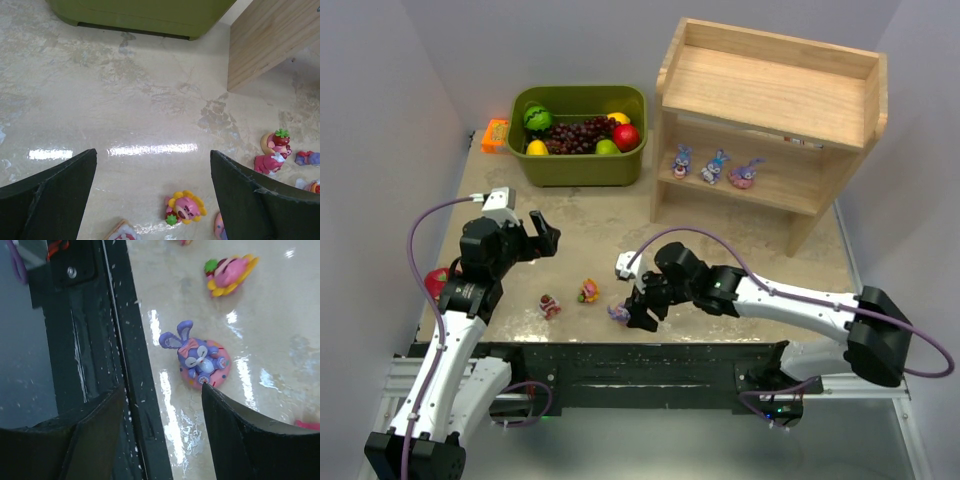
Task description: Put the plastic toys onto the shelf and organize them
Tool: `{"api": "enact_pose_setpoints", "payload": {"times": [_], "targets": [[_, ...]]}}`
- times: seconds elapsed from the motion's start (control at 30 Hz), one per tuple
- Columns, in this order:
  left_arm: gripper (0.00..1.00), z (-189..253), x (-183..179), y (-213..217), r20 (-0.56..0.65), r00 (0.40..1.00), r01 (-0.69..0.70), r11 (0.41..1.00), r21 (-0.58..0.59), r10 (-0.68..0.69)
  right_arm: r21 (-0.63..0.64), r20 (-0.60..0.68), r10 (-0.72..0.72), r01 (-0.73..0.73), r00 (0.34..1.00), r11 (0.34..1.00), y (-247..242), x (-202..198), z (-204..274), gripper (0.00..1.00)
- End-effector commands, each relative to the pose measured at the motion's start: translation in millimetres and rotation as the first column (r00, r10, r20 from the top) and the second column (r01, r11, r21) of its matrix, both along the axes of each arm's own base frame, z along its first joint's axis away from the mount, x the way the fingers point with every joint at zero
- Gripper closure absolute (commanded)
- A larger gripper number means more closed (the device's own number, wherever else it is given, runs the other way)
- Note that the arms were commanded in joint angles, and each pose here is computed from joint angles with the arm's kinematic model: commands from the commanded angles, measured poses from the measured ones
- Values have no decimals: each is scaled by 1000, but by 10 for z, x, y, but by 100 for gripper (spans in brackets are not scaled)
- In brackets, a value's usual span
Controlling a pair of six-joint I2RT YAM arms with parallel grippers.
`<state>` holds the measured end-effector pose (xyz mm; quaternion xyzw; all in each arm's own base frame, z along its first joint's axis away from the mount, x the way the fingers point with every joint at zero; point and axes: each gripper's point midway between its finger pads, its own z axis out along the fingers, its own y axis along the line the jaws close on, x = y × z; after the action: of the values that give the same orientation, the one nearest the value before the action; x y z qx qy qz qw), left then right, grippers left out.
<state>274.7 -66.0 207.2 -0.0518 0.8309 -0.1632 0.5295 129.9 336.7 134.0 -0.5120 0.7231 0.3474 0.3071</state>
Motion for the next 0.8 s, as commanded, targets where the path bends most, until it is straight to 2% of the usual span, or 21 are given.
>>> {"api": "enact_pose_setpoints", "payload": {"times": [0.0,0.27,0.43,0.77], "targets": [[0,42,-9,-37,20,999,26,1000,4,-26,-19,67,209,-209,976,978,132,-78,-4,34],[1,0,-15,-68,17,999,44,999,-1,-44,-117,176,241,-223,954,968,267,219,-149,37],[1,16,-22,-68,25,999,46,999,1,-46,-199,170,310,-276,935,940,303,292,-487,38],[0,29,-20,-65,31,998,49,999,7,-49,-265,117,347,-307,931,914,344,371,-805,39]]}}
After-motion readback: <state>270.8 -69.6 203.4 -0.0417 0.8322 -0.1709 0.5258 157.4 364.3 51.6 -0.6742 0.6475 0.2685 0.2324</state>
